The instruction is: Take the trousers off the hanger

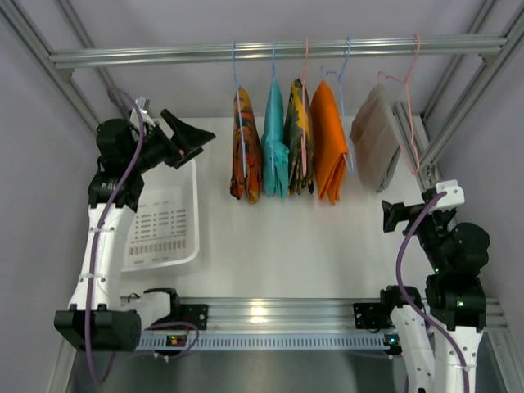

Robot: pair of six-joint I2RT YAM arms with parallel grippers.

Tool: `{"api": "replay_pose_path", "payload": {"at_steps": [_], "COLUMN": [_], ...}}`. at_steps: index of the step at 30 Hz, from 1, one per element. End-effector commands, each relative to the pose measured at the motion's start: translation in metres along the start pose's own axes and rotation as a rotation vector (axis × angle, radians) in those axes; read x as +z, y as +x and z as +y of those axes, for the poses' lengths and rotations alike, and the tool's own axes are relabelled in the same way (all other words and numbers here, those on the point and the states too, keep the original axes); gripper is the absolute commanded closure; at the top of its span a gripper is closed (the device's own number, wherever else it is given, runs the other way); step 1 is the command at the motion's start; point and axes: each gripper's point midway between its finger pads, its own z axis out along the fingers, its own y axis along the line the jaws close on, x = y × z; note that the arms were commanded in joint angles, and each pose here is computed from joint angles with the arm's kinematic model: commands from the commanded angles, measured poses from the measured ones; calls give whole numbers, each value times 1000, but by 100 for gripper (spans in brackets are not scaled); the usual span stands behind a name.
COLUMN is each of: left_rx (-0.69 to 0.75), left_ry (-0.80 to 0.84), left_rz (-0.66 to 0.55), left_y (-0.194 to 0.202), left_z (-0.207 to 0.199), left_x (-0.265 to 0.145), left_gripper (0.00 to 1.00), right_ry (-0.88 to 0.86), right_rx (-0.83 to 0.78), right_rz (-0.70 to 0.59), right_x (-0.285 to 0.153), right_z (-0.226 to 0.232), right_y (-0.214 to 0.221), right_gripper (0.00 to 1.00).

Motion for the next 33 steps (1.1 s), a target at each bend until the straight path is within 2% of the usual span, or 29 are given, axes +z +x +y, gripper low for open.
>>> {"api": "replay_pose_path", "payload": {"at_steps": [1, 8, 13, 17, 20, 25, 30, 31, 33], "left_rx": [-88, -123, -86, -102, -113, -116, -126, -137, -166], "left_ry": [175, 294, 385, 399, 413, 469, 501, 507, 495], "left_rz": [-5, 10, 10, 69, 81, 111, 116, 118, 128], "left_y": [-13, -3, -6, 5, 7, 10, 12, 12, 12], "left_z": [-48, -72, -88, -85, -83, -90, -98, -101, -100], "left_x": [13, 54, 74, 96, 103, 103, 92, 89, 89], "left_gripper": [11, 15, 19, 23, 30, 46, 53, 58, 60], "right_ry": [33, 42, 40, 42, 44, 46, 44, 43, 43], "right_rx": [-19, -25, -24, -27, -39, -45, -39, -39, -38], "right_rz": [-15, -1, 4, 4, 1, 8, 9, 9, 10], "right_x": [-4, 0, 3, 3, 2, 1, 2, 2, 2], "right_z": [-7, -10, -10, -11, -11, -11, -11, -10, -10], "right_y": [-13, -12, -11, -10, -12, -6, -3, -3, -2], "right_gripper": [1, 0, 1, 0, 1, 0, 1, 1, 0]}}
